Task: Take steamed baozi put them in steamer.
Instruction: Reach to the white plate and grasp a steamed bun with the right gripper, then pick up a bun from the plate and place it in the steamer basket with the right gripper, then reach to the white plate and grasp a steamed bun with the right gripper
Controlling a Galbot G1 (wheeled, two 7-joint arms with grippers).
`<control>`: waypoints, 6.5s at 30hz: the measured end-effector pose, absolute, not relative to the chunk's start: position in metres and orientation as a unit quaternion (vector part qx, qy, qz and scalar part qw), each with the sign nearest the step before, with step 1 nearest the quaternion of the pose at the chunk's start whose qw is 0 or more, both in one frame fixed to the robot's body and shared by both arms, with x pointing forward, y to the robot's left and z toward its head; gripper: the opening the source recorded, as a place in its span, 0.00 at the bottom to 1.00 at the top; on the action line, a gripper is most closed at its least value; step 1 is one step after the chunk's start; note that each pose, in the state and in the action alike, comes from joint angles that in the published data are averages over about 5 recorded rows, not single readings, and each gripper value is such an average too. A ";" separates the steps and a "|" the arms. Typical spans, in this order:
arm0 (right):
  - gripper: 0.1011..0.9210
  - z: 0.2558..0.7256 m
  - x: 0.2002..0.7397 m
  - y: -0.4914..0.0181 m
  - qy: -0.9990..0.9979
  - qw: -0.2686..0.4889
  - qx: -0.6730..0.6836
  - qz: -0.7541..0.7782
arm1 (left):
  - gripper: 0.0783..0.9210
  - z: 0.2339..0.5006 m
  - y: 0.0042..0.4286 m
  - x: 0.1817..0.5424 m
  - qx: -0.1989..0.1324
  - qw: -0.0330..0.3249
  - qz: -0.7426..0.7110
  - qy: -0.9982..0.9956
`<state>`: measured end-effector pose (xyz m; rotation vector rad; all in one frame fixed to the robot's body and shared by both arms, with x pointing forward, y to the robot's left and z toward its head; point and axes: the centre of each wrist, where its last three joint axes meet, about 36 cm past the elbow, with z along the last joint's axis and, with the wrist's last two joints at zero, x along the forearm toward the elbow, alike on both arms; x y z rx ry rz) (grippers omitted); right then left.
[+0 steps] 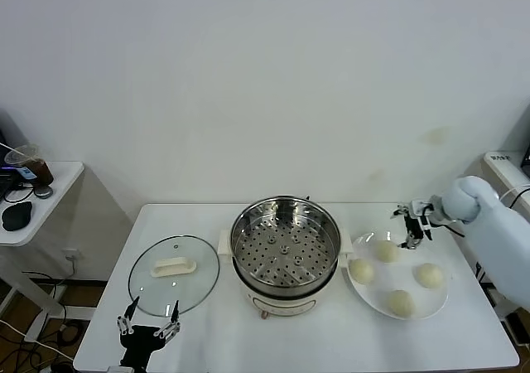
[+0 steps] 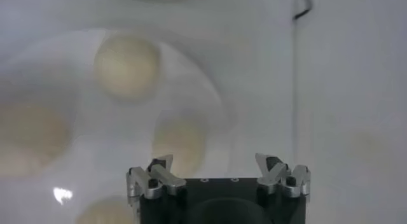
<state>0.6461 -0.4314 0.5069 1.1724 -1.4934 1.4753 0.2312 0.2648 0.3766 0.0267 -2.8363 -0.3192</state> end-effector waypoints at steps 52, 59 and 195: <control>0.35 0.455 0.673 -0.423 -0.557 0.406 0.479 0.544 | 0.88 0.370 0.259 0.235 -0.012 0.154 -0.124 -0.980; 0.29 0.479 0.677 -0.425 -0.566 0.394 0.478 0.543 | 0.88 0.370 0.256 0.237 -0.014 0.152 -0.123 -0.981; 0.88 0.535 0.603 -0.363 -0.578 0.403 0.504 0.501 | 0.88 0.378 0.265 0.250 -0.003 0.168 -0.109 -0.980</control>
